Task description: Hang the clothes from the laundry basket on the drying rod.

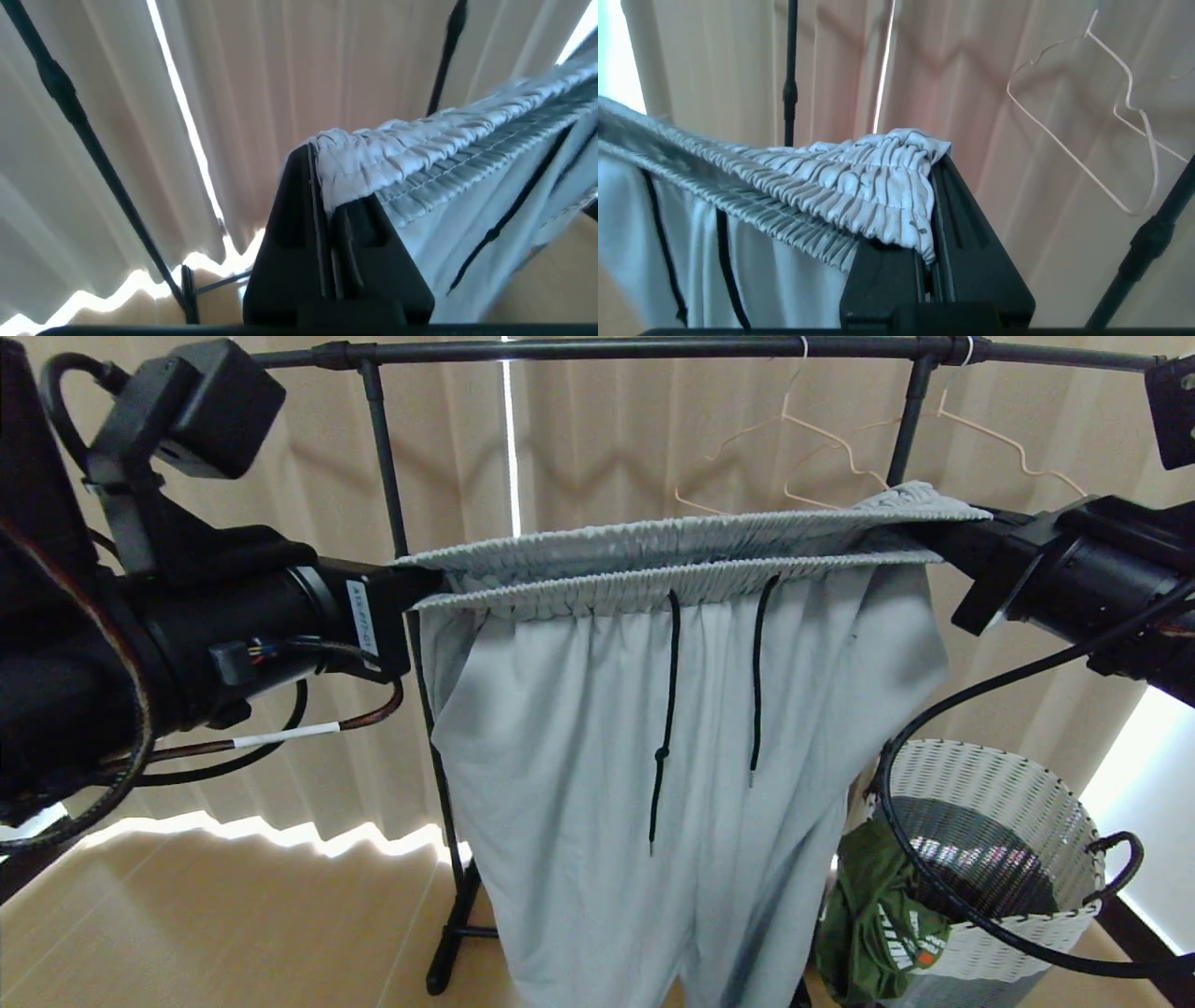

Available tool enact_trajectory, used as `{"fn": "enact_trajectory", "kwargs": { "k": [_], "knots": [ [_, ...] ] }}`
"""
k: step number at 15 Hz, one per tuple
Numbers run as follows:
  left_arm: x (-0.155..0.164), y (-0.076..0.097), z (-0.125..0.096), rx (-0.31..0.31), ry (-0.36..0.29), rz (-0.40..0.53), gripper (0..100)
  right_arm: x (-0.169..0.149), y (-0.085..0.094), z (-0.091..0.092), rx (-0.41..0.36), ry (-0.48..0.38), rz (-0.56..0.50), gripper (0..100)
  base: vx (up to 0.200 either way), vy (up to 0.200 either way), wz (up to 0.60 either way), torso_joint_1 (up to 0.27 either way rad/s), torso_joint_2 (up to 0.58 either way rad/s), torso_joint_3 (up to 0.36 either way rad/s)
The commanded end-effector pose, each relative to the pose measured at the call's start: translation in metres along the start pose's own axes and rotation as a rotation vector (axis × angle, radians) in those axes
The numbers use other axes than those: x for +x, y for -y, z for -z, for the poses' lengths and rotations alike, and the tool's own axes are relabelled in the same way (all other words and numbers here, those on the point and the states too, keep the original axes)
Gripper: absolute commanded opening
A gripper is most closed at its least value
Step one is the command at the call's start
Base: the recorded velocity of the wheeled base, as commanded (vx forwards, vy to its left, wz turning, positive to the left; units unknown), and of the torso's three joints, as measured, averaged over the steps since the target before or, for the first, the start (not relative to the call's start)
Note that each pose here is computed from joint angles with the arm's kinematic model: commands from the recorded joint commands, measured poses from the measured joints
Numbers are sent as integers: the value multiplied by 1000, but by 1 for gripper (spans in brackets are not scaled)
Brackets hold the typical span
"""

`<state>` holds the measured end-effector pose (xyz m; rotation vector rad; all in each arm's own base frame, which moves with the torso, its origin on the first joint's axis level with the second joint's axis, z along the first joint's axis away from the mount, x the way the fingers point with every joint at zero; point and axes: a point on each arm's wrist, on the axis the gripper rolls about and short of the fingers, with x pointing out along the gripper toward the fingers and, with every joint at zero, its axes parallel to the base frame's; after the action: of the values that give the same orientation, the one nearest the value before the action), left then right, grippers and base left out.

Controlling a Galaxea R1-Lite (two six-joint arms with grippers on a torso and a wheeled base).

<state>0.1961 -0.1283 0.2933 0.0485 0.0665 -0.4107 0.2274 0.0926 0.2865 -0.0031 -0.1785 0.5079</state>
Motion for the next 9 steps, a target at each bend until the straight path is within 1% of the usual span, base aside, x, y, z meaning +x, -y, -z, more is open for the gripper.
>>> {"fn": "enact_trajectory", "kwargs": {
  "k": [1,3,4,5,6,7,9],
  "knots": [
    [-11,0,-13,-9,52,8,0,-8,1,-3,-5,3,13,0,0,0,0,0,0,0],
    [-9,0,-15,-8,55,12,0,-19,5,-8,-10,-6,37,0,0,0,0,0,0,0],
    [-1,4,-12,-2,37,23,0,-41,2,-20,-7,-26,30,0,0,0,0,0,0,0],
    [4,6,-11,-1,30,26,0,-49,1,-26,-4,-27,27,0,0,0,0,0,0,0],
    [15,8,-14,-3,32,28,0,-64,-2,-30,3,-54,10,0,0,0,0,0,0,0],
    [23,10,-17,-4,38,28,0,-72,-5,-31,10,-66,-38,0,0,0,0,0,0,0],
    [33,12,-21,-5,44,26,0,-82,-9,-32,44,-69,-120,0,0,0,0,0,0,0]
  ]
}}
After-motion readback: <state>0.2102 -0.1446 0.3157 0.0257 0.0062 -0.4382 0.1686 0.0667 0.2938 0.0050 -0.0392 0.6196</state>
